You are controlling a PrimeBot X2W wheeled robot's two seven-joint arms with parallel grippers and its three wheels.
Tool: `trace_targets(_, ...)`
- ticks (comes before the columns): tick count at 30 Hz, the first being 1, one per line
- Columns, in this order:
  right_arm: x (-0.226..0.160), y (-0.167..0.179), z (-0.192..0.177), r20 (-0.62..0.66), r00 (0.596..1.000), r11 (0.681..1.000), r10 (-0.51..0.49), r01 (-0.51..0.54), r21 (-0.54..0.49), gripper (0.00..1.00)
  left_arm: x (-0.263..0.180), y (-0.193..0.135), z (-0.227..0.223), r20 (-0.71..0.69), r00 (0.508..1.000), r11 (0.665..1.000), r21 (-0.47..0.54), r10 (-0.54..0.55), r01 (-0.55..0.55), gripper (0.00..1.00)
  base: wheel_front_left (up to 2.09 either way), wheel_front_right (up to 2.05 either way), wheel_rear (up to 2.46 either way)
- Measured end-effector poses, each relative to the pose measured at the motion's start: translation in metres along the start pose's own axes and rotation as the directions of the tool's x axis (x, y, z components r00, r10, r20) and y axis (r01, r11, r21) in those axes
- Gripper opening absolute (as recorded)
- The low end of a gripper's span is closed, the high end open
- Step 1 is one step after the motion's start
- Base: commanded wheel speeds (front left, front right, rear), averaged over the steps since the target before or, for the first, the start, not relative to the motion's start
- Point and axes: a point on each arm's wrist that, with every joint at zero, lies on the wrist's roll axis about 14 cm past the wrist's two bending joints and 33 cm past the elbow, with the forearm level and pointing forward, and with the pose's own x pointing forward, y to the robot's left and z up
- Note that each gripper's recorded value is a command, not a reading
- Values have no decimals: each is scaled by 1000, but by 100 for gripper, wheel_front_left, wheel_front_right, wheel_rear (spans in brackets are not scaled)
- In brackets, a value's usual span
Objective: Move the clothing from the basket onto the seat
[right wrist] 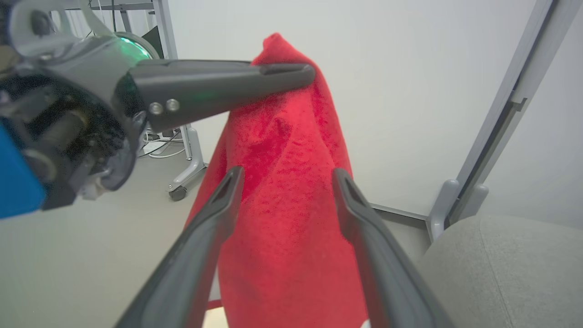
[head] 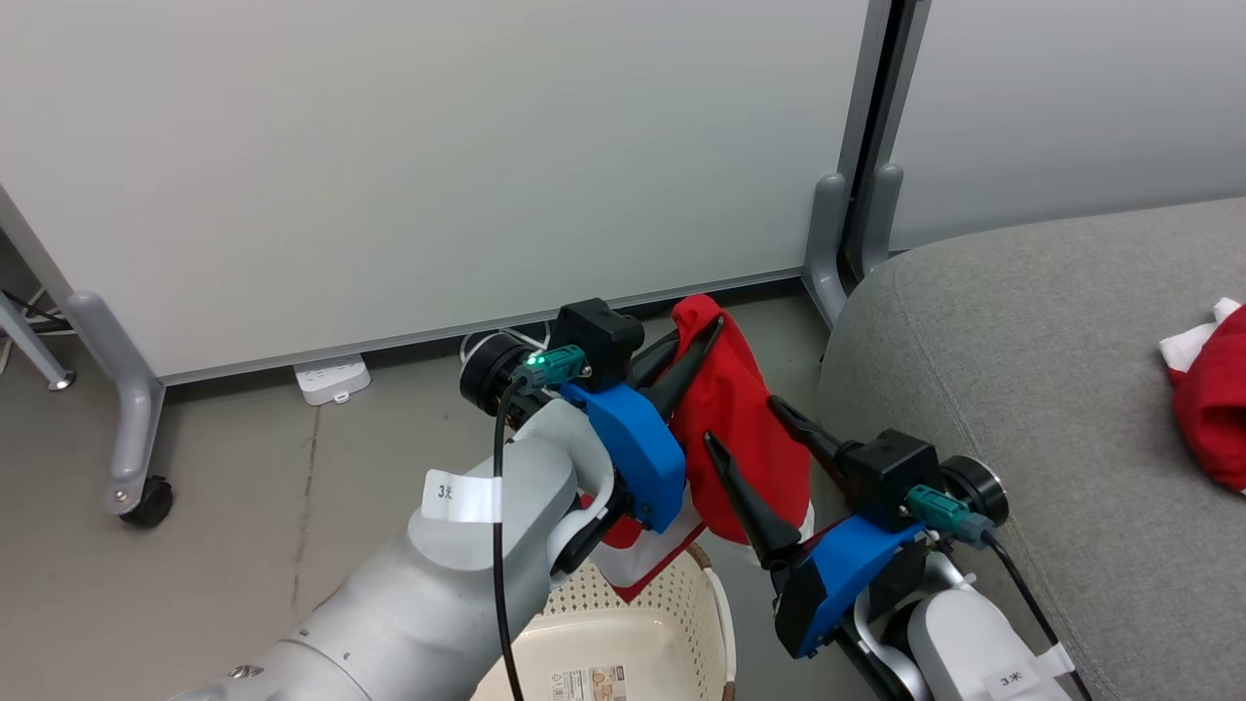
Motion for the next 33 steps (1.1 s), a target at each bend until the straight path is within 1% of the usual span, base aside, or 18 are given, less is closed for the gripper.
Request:
trace_targets(2, 1, 7, -2, -9, 1000, 1000, 20, -20, 13, 100, 1, 0, -2, -3, 1000, 1000, -1, -2, 2, 0, 0, 0, 0)
trace_targets(5, 3, 8, -11, -40, 999, 1000, 26, -25, 10, 100, 3, -2, -3, -3, 1000, 1000, -7, -12, 12, 0, 0, 0, 0)
trace_targets(12, 12, -3, -35, -131, 991, 998, 8, -15, -54, 100, 4, -6, -6, -7, 1000, 999, -21, -28, 28, 0, 0, 0, 0)
trace_targets(22, 25, -3, -59, -204, 978, 998, 33, -41, -36, 100, 1, -12, -9, -11, 999, 998, -39, -48, 47, 0, 0, 0, 0)
trace_targets(26, 29, -2, -63, -216, 975, 999, 43, -49, -20, 100, 1, -14, -8, -7, 999, 998, -46, -53, 52, 0, 0, 0, 0)
trace_targets(27, 29, -1, -64, -220, 974, 999, 46, -50, -14, 45, 1, -15, -8, -7, 999, 998, -46, -54, 53, 0, 0, 0, 0)
trace_targets(28, 30, 0, -65, -224, 973, 998, 51, -54, -10, 0, 1, -15, -8, -7, 999, 997, -46, -54, 54, 0, 0, 0, 0)
trace_targets(33, 31, 3, -69, -231, 971, 998, 64, -66, -3, 0, 1, -14, -8, -10, 999, 998, -45, -52, 52, 0, 0, 0, 0)
